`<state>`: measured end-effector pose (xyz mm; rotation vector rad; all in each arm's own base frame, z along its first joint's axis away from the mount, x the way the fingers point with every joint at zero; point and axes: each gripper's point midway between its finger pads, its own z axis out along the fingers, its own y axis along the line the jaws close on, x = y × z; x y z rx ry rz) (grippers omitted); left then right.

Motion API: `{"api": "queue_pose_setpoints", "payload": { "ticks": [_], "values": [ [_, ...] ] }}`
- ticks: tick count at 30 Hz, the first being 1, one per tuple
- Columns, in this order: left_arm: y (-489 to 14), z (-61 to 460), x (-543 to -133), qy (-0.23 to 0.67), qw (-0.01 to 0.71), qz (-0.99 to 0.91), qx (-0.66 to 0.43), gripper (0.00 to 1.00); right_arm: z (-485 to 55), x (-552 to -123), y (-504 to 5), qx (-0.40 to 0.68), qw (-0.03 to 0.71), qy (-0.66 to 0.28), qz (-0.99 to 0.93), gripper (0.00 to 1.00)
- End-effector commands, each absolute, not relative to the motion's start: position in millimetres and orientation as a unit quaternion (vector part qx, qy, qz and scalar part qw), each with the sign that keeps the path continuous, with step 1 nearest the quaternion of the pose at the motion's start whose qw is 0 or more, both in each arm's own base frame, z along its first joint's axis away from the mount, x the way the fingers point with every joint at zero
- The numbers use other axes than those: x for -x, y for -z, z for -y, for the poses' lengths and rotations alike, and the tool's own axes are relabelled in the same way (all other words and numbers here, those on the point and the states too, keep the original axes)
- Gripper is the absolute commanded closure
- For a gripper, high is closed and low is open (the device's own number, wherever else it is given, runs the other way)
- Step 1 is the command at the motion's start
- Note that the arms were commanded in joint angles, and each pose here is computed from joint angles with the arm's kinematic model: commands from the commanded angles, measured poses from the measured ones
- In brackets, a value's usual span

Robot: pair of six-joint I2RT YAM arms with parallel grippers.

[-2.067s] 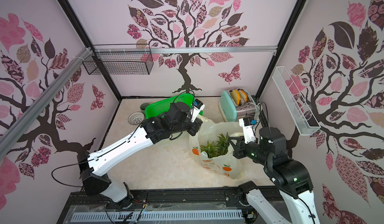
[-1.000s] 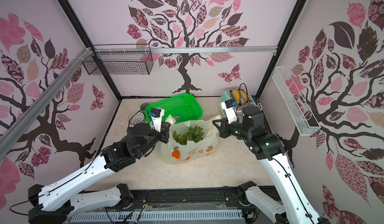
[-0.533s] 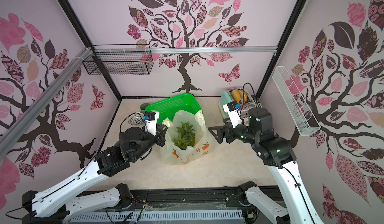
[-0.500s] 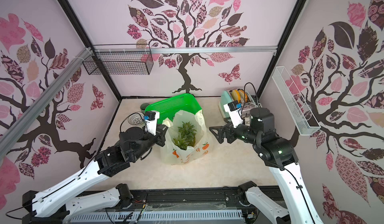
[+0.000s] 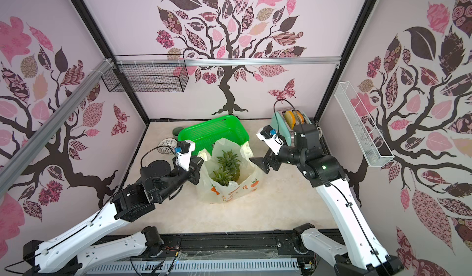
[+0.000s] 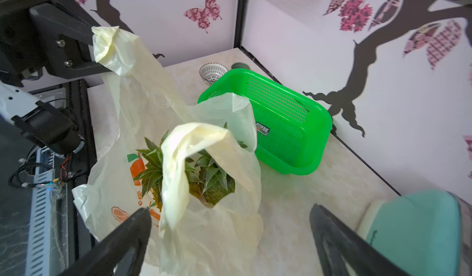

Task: Place the pineapple into a plastic bag & tie a knot
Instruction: Adjust the plastic bag at the center of the board, then cross the plastic bag at the center of the board.

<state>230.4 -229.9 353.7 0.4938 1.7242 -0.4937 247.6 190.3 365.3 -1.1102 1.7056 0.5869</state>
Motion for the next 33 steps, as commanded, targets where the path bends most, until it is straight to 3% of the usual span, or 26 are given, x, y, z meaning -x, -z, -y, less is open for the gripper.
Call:
{"api": "queue_pose_setpoints", "payload": {
  "ticks": [1, 6, 10, 15, 21, 24, 26, 29, 30, 33],
  "values": [
    [-361, 232, -229, 0.216, 0.611, -0.728, -0.224, 1.00, -208, -230, -384, 0.537, 0.489, -0.280, -0.627, 0.01],
    [-359, 233, -228, 0.218, 0.611, -0.727, -0.226, 1.00, -225, -234, -382, 0.563, 0.456, -0.337, -0.601, 0.01],
    [-358, 234, -228, 0.220, 0.608, -0.728, -0.227, 1.00, -235, -235, -381, 0.568, 0.441, -0.385, -0.579, 0.10],
    [-356, 234, -230, 0.221, 0.607, -0.730, -0.223, 1.00, -239, -237, -376, 0.572, 0.432, -0.405, -0.567, 0.28],
    [-359, 236, -230, 0.223, 0.608, -0.729, -0.222, 1.00, -242, -242, -366, 0.575, 0.429, -0.409, -0.564, 0.57],
    [-366, 234, -230, 0.224, 0.614, -0.724, -0.218, 1.00, -243, -244, -362, 0.576, 0.424, -0.410, -0.566, 0.76],
    [-369, 231, -229, 0.223, 0.619, -0.722, -0.216, 1.00, -243, -244, -363, 0.577, 0.425, -0.410, -0.564, 0.99],
    [-369, 229, -227, 0.218, 0.619, -0.720, -0.224, 1.00, -244, -243, -365, 0.577, 0.426, -0.415, -0.560, 1.00],
    [-368, 229, -226, 0.217, 0.618, -0.720, -0.228, 0.95, -244, -243, -365, 0.575, 0.426, -0.416, -0.561, 1.00],
    [-366, 232, -219, 0.218, 0.609, -0.716, -0.262, 0.59, -243, -241, -366, 0.573, 0.428, -0.417, -0.561, 1.00]
  ]
}}
